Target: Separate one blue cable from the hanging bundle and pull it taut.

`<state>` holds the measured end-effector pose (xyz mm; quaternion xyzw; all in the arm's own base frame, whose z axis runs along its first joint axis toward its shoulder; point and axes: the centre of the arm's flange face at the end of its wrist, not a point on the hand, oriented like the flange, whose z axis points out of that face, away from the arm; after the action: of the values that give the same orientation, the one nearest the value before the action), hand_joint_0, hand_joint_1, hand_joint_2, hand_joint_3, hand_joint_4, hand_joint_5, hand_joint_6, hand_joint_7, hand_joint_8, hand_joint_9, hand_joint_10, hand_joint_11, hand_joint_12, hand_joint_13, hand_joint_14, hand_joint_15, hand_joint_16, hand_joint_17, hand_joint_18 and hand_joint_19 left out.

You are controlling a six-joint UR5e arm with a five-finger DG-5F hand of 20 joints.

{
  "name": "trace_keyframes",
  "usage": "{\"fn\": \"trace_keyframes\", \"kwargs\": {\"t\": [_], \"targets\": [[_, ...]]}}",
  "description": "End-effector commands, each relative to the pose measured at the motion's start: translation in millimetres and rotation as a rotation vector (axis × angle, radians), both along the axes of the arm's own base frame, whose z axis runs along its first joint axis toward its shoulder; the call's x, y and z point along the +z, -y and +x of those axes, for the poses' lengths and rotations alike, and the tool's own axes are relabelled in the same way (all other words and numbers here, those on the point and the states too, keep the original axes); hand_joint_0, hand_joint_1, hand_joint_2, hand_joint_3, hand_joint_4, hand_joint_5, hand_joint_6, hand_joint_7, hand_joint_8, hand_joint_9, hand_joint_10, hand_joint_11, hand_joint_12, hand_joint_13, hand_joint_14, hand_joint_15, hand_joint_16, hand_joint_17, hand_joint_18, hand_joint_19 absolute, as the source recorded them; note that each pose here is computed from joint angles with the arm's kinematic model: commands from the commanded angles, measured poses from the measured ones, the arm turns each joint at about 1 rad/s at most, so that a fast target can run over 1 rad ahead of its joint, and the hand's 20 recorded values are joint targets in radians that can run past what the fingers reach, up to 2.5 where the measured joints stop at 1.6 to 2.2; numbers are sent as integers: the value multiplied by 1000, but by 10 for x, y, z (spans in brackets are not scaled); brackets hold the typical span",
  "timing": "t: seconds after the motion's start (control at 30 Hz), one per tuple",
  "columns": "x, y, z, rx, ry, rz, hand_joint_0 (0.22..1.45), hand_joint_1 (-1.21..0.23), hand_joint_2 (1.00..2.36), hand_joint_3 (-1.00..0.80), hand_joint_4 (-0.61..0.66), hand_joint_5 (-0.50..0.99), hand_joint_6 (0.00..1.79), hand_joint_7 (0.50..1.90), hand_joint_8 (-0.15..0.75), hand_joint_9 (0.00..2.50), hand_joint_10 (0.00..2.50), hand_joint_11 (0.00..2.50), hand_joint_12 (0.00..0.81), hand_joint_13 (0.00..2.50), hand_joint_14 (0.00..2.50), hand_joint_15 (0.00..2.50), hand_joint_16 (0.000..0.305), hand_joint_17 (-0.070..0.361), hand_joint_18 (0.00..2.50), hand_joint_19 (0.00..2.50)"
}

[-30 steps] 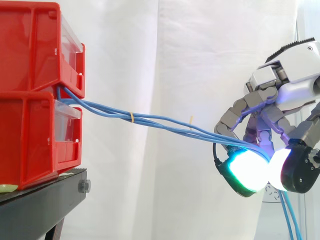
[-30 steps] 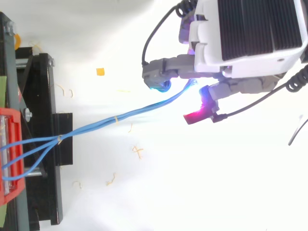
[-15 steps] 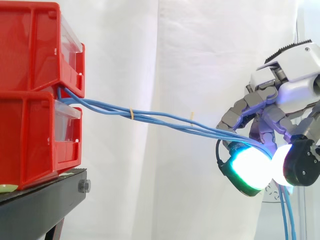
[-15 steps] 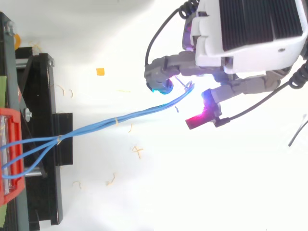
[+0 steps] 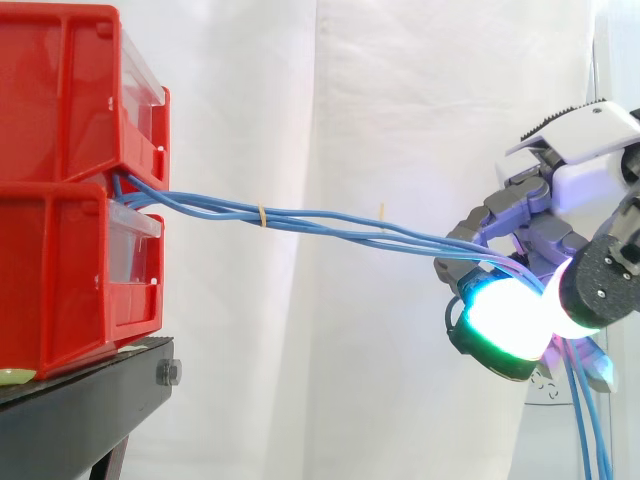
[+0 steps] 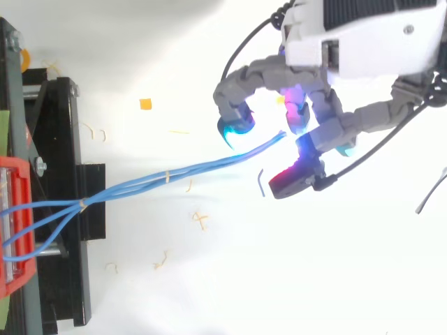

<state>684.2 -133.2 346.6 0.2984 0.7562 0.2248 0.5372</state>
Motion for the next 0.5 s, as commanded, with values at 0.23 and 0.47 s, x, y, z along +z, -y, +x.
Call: {"fn": "trace_keyframes", "kwargs": {"t": [0.23,0.47], "targets": [[-18,28,-34,-137,-28,244,743,-837,1018,-186,41,141,505,1240,106,1840,10,218,244,1242,15,392,52,117,865,562],[-18,33,-34,-145,-28,253,743,-835,1018,-195,44,140,505,1246,107,1838,10,217,241,1239,15,398,52,116,864,569]]}}
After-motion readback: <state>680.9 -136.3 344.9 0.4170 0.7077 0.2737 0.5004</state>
